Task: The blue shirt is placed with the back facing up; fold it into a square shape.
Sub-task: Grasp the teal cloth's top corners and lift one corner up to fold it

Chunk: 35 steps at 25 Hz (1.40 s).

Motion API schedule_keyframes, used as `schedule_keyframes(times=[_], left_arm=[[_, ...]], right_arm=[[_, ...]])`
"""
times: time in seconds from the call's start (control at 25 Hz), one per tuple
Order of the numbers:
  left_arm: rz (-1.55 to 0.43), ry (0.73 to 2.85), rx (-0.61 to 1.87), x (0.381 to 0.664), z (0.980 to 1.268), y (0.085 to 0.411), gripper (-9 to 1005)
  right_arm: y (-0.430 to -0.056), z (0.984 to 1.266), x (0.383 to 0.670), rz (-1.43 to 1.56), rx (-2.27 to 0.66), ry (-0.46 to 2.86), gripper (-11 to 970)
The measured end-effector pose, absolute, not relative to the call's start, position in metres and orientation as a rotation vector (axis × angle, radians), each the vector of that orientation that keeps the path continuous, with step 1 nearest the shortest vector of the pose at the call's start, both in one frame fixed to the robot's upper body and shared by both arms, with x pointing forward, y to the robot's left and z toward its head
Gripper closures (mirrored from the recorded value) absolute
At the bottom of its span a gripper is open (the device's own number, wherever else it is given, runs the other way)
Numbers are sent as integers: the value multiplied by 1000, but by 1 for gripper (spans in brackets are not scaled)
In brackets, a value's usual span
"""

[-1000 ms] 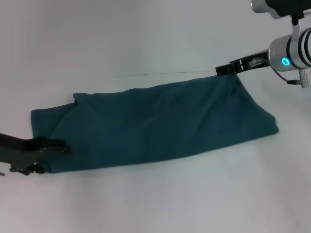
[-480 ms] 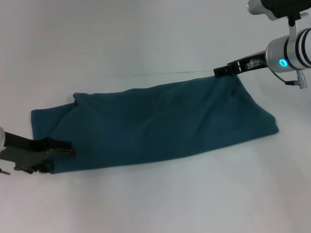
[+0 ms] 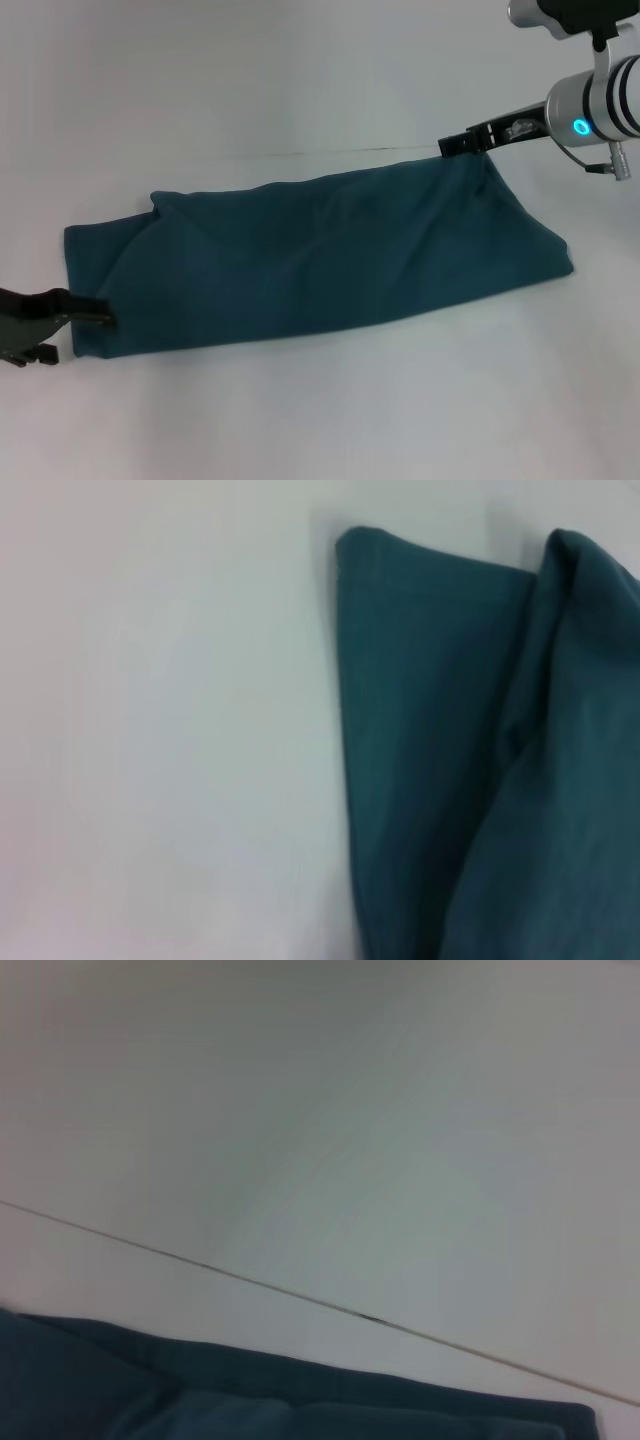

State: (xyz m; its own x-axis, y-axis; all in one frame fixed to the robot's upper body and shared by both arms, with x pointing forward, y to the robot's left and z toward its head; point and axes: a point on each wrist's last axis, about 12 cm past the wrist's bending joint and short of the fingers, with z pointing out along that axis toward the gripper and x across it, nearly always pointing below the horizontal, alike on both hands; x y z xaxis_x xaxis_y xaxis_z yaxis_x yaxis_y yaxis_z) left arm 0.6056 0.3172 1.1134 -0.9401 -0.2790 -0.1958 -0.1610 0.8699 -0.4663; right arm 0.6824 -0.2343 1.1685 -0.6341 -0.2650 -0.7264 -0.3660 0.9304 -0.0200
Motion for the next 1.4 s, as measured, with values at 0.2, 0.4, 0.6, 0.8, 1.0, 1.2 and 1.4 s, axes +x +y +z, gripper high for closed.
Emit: schedule_keyframes(times=[0.2,0.4,0.6,0.8,1.0,1.2,1.4], left_arm=[[-635,2787,-343,605,1109,319,64],[-639,2786,-328,608,1107,312,63],[-658,2794,-311,611,1105,303,64],[-668,2805,-285,616,1103,292,64],[-659,2806,-225,619,1104,287,63],[-674,2783,-168,619,1103,286,82],[-674,2771,-150,619,1103,288,176]], right_arm=[[-233,1169,683,166,-447,2291,35],[-233,1169,682,167,-447,2292,35],[-233,1169,682,167,-447,2291,35],[-233,1169,682,166,-447,2289,34],[-235,1168,682,165,-444,2292,34],[-235,1168,681,165,-444,2293,34],[-235,1167,681,165,-446,2295,34]])
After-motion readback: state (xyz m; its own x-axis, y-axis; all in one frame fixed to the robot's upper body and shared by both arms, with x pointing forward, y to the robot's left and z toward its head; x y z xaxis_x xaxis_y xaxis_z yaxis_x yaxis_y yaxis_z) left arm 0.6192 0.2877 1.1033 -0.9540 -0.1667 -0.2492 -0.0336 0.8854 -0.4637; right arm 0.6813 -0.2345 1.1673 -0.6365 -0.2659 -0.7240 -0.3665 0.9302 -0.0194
